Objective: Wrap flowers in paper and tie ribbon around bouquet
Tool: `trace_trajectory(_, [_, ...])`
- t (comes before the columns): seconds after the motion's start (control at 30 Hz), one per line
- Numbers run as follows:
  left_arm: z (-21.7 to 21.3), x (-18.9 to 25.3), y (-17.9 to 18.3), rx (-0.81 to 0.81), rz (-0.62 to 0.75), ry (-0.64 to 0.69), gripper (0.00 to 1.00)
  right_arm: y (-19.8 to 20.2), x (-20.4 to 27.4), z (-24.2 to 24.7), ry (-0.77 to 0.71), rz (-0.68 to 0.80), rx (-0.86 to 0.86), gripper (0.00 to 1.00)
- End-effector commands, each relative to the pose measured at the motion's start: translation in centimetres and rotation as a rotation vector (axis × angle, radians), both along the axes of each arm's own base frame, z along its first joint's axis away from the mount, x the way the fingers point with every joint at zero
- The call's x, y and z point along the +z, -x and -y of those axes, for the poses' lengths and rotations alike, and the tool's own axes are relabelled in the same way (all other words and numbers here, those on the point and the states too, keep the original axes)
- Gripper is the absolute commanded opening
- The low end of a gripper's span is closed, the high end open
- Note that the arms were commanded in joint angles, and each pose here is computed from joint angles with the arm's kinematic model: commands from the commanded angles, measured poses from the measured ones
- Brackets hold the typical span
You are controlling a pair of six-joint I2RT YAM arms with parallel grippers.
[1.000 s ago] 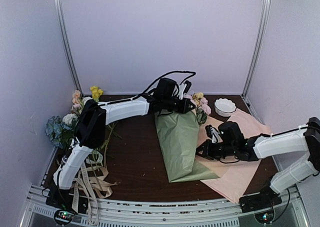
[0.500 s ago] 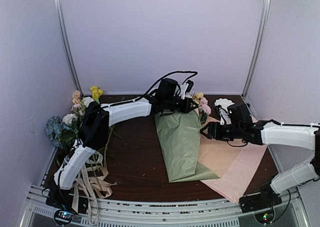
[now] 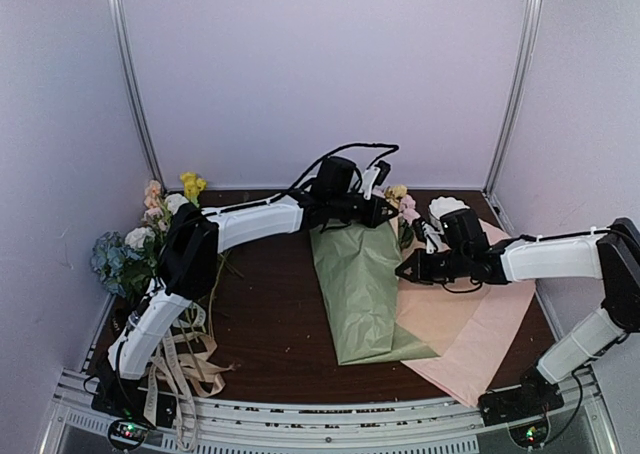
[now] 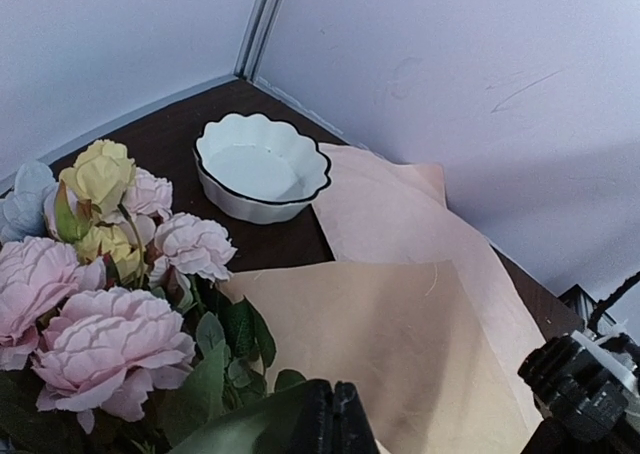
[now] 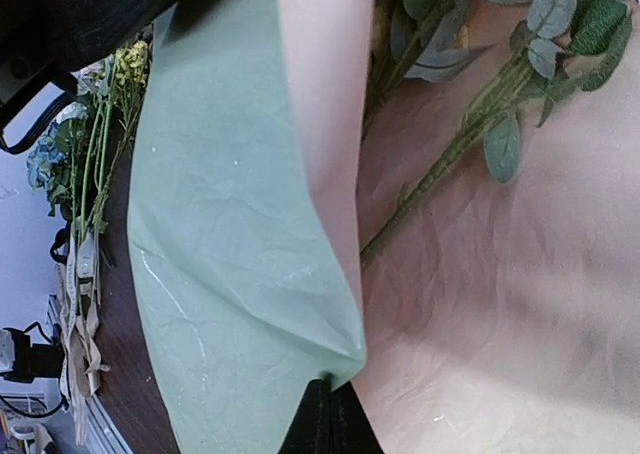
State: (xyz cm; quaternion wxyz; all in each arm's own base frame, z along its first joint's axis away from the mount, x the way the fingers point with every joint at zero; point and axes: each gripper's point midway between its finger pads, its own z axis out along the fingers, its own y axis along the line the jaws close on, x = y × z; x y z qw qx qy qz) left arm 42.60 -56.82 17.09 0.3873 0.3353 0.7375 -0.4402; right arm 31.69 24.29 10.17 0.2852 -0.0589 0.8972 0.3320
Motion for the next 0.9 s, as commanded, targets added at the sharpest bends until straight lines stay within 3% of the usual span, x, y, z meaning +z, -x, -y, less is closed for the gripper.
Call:
trace_trajectory(0.0, [-0.1,5.5,0.7,-0.040,0.145,0.030,0.04,0.3,-1.3,1.5,-0.023,-0.021,-0.065,0.00])
trace_trajectory(0.13, [-1.2,7.1,0.8,-0.029,0.234,-0.035,0.10,0.6,-2.4,2.2,-0.050,-0.053,-0.089,0.00])
trace_trajectory(0.23, [-2.1,7.4,1.3,-0.038,0.261,-0.088,0.36,0.7,-3.0,2.9,-0.047,-0.067,-0.119,0.00])
trace_trajectory(0.4, [-4.7,8.5,3.2,-0.046,0.296,-0.142,0.55,0.9,-4.0,4.3,-0.024,-0.088,-0.156,0.00])
trace_trajectory(0.6, [-8.9,1.6,4.5,0.025,0.204,-0.387,0.43,1.2,-5.3,5.6,0.032,-0.112,-0.194,0.00])
trace_trajectory(0.73, [-9.2,-4.6,6.4,0.001,0.160,-0.530,0.43,1.6,-6.5,6.0,0.064,-0.144,-0.196,0.00])
trace_trajectory(0.87, [-10.3,-8.3,4.4,0.094,0.176,-0.661,0.46,1.9,-7.4,6.4,0.086,-0.165,-0.207,0.00])
